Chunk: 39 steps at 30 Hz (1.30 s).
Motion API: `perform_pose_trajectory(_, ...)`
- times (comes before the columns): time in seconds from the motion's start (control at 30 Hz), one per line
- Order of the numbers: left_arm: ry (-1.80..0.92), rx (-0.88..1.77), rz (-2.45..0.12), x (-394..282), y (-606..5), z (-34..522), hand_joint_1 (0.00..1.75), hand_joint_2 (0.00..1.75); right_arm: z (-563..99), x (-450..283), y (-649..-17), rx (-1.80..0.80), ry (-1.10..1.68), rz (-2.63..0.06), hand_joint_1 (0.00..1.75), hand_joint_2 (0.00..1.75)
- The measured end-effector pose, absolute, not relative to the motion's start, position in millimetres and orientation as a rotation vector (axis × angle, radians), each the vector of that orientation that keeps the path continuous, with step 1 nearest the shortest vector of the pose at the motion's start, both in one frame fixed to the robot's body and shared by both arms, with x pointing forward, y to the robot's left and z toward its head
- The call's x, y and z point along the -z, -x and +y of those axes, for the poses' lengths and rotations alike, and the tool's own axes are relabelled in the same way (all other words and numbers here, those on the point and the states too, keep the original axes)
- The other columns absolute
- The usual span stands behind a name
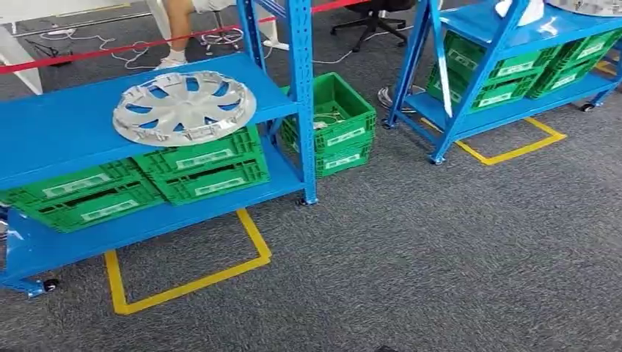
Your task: Take the parts from the cabinet and place them on the table.
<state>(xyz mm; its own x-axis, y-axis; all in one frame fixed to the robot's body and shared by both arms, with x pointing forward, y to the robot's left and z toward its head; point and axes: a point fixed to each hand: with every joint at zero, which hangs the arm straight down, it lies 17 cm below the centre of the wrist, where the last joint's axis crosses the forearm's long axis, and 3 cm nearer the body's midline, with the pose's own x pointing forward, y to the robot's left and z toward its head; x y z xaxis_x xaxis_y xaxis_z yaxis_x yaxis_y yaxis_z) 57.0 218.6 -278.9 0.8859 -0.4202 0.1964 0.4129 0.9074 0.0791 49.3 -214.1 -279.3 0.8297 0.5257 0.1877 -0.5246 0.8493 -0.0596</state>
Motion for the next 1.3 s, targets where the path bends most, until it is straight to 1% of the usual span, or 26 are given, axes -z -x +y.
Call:
perform_pose_trajectory(0.5,-0.021,0.416,-0.235,277,-62,209,0.00,0.00,-213,279,-49,-0.550,0.007,-0.206,0.00,0.00)
perform_pose_trajectory(0.8,-0.035,0.362,-0.252,276,-70,211,0.00,0.00,-209,279,-51,-0.540,0.009,-0.217,0.00,0.00)
perform_pose_trajectory(1.3,-0.035,0.348,-0.252,276,-71,211,0.00,0.00,-207,278,-56,-0.536,0.011,-0.225,0.00,0.00)
